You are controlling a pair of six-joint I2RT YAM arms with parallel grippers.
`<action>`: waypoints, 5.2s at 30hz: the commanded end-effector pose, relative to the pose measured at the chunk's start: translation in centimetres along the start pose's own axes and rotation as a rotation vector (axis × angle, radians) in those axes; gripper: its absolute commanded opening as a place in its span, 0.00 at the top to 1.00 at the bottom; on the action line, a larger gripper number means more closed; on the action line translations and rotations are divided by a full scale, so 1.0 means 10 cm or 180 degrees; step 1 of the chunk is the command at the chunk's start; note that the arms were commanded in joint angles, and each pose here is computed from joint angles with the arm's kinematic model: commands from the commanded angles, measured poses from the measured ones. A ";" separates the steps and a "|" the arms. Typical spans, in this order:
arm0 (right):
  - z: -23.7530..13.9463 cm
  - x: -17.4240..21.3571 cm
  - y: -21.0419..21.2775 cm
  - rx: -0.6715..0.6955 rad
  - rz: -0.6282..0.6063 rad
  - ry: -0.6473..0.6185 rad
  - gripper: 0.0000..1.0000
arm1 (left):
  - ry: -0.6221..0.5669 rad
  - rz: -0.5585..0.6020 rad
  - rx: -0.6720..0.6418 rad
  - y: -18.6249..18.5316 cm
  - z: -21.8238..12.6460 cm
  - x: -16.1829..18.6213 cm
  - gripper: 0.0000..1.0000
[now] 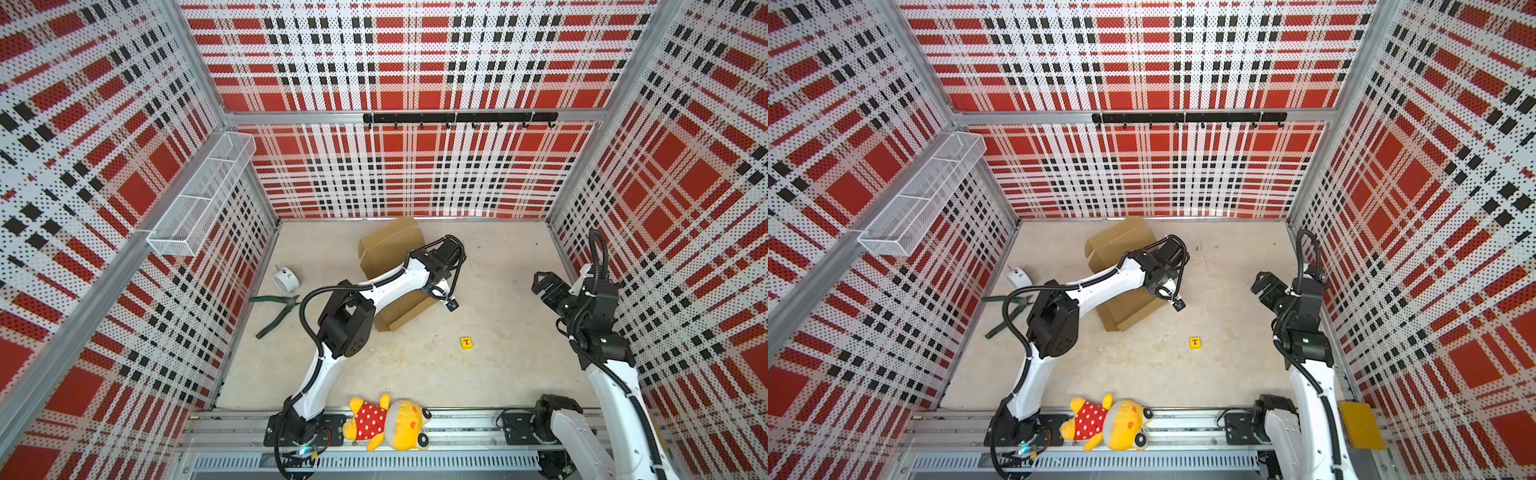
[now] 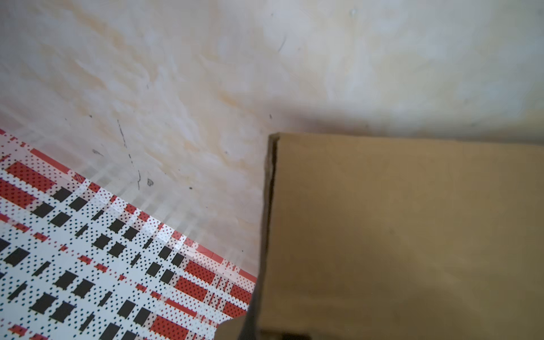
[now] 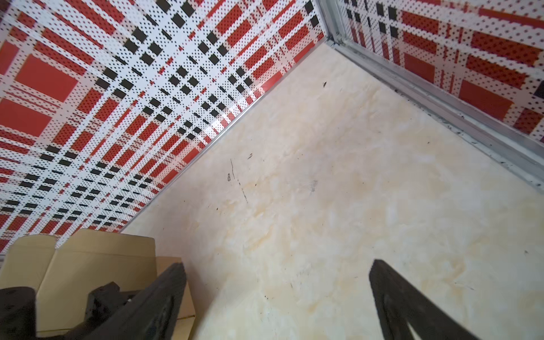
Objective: Fold the paper box
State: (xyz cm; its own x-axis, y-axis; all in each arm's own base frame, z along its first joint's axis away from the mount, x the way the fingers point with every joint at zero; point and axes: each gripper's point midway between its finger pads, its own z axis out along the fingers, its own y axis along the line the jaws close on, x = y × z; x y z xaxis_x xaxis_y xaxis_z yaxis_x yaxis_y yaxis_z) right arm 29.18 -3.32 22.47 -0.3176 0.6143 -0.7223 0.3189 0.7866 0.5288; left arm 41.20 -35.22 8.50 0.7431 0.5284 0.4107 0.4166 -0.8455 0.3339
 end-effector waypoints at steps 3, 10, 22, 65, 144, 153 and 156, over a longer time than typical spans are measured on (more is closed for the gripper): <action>0.05 0.03 0.05 -0.0146 0.0086 0.0018 0.00 | 0.0225 0.1597 0.0128 -0.06 0.26 -0.14 0.92; 0.21 0.12 0.18 -0.0237 0.0041 0.0456 0.00 | 0.0137 0.1518 0.0246 -0.25 0.35 -0.25 0.79; 0.28 0.21 0.54 -0.0551 -0.0369 0.0464 0.00 | 0.0074 0.1300 -0.0168 -0.06 0.03 -0.24 0.63; 1.06 1.50 1.52 -0.0940 -0.1292 0.1220 0.11 | -0.1126 -0.3861 -0.1285 0.01 -2.62 0.47 0.05; 1.75 2.86 1.80 -0.0606 -0.2363 0.1703 0.87 | -0.2380 -1.0518 -0.0093 -2.55 -0.83 1.53 0.39; 1.66 2.66 1.87 -0.0626 -0.2455 0.1547 0.99 | -0.2600 -1.0358 -0.0111 -2.38 -0.90 1.56 0.41; 1.60 2.52 1.89 -0.0623 -0.2462 0.1403 0.99 | -0.2835 -1.0216 -0.0148 -2.23 -0.97 1.60 0.52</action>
State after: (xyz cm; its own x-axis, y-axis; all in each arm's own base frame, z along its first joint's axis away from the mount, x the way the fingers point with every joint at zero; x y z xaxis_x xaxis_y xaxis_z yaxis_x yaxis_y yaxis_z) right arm 40.95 26.29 4.06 -0.7645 -0.1612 -0.6242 -0.2673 0.9603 0.0794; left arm 37.34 -6.35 13.68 -0.6705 -0.6873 -0.2794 -0.2845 0.5861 -0.7587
